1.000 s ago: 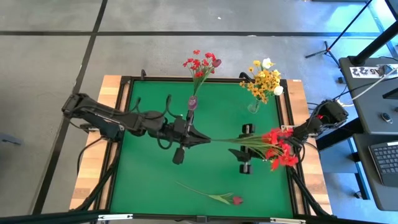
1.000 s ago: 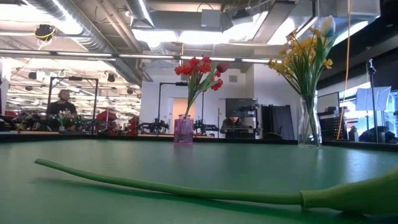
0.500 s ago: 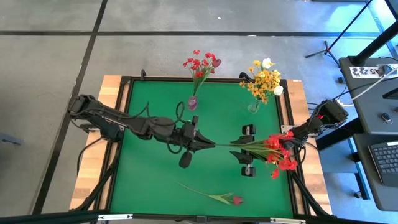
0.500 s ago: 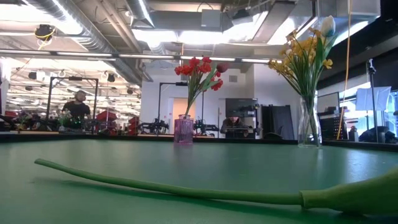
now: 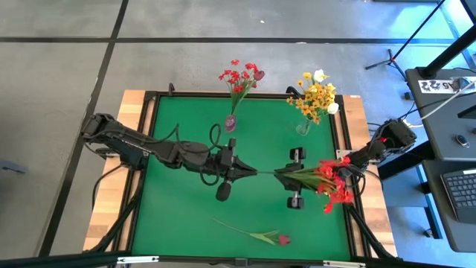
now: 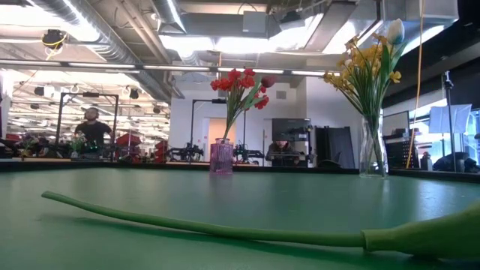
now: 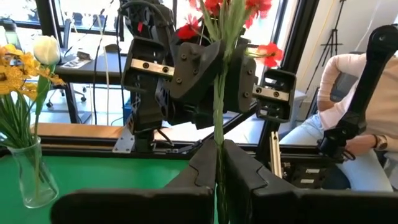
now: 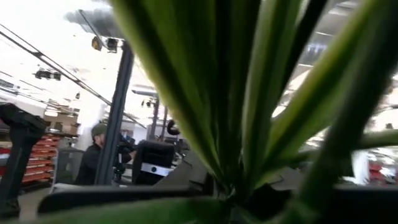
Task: Sort flowers into vase by color
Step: Put the red flowers into the pink transparent vase
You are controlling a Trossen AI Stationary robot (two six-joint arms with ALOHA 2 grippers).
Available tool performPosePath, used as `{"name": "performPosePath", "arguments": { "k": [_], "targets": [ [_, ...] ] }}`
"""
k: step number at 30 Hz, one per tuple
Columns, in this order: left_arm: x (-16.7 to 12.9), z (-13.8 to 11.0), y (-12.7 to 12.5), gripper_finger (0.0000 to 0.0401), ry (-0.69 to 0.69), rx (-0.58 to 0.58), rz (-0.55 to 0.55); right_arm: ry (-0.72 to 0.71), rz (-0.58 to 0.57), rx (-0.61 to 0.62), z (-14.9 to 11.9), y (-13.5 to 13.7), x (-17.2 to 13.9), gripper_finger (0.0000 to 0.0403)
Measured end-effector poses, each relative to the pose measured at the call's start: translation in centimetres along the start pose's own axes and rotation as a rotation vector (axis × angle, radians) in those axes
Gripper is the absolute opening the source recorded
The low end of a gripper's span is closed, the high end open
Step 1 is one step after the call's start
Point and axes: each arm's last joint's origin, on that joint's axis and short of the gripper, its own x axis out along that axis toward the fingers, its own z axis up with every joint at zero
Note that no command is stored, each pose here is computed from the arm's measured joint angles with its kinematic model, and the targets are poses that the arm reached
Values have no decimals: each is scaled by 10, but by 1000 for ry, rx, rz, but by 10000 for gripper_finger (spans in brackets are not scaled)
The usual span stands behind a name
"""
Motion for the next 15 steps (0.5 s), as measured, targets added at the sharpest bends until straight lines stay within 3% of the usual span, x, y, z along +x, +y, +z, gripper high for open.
{"name": "performPosePath", "arguments": {
  "k": [5, 15],
  "targets": [
    [0, -3, 1, 25, 30, 5, 7, 32, -21, -20, -1, 2, -1, 12],
    [-3, -10, 4, 86, 118, 47, 52, 163, -149, -61, -9, 1, -2, 9]
  ]
}}
